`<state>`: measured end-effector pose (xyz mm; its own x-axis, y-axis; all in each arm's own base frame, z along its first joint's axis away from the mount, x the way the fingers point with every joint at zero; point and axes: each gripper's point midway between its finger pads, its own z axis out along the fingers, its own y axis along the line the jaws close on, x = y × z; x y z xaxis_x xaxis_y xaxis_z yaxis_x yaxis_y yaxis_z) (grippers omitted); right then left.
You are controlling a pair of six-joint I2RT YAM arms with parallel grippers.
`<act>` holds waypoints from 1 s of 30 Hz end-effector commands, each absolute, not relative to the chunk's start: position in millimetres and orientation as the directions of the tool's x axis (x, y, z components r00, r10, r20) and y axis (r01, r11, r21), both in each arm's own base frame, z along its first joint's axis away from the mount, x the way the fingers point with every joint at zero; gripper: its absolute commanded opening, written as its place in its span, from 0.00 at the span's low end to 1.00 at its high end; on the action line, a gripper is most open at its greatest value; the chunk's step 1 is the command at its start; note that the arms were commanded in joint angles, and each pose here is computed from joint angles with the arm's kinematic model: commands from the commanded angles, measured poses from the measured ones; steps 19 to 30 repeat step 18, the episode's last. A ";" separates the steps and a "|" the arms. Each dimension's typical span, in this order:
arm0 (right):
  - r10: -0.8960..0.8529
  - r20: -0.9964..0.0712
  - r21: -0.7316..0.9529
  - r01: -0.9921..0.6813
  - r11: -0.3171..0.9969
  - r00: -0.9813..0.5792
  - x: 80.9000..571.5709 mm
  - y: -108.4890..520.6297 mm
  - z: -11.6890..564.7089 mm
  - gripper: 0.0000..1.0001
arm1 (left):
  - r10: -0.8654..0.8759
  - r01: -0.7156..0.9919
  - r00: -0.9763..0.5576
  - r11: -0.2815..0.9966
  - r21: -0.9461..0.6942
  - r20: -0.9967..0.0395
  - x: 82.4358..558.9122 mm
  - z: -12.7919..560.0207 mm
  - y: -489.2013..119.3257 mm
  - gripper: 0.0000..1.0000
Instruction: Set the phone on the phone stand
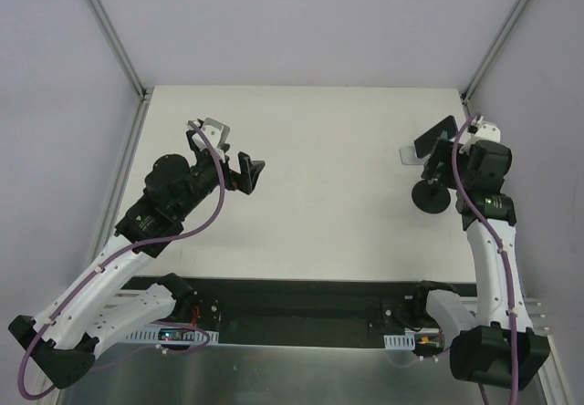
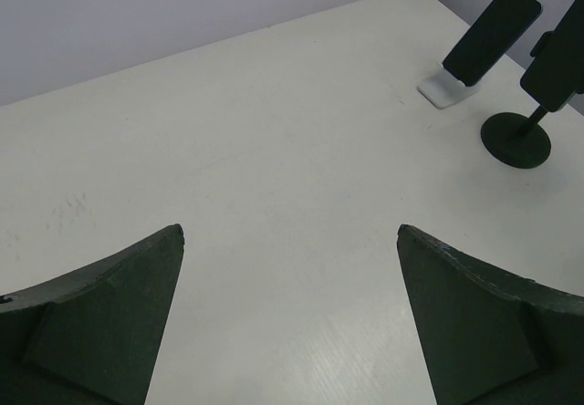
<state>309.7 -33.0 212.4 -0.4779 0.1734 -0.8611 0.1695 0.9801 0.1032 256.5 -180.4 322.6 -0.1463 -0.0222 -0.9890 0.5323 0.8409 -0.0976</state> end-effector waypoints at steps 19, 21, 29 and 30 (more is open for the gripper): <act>0.098 -0.994 0.094 -0.094 0.991 0.037 147.3 21.1 463.6 0.96 | -0.233 0.710 0.196 0.704 -0.026 -0.952 176.7 489.9 -163.4 0.99; 0.098 -0.994 0.094 -0.094 0.991 0.037 147.3 21.1 463.6 0.96 | -0.233 0.710 0.196 0.704 -0.026 -0.952 176.7 489.9 -163.4 0.99; 0.098 -0.994 0.094 -0.094 0.991 0.037 147.3 21.1 463.6 0.96 | -0.233 0.710 0.196 0.704 -0.026 -0.952 176.7 489.9 -163.4 0.99; 0.098 -0.994 0.094 -0.094 0.991 0.037 147.3 21.1 463.6 0.96 | -0.233 0.710 0.196 0.704 -0.026 -0.952 176.7 489.9 -163.4 0.99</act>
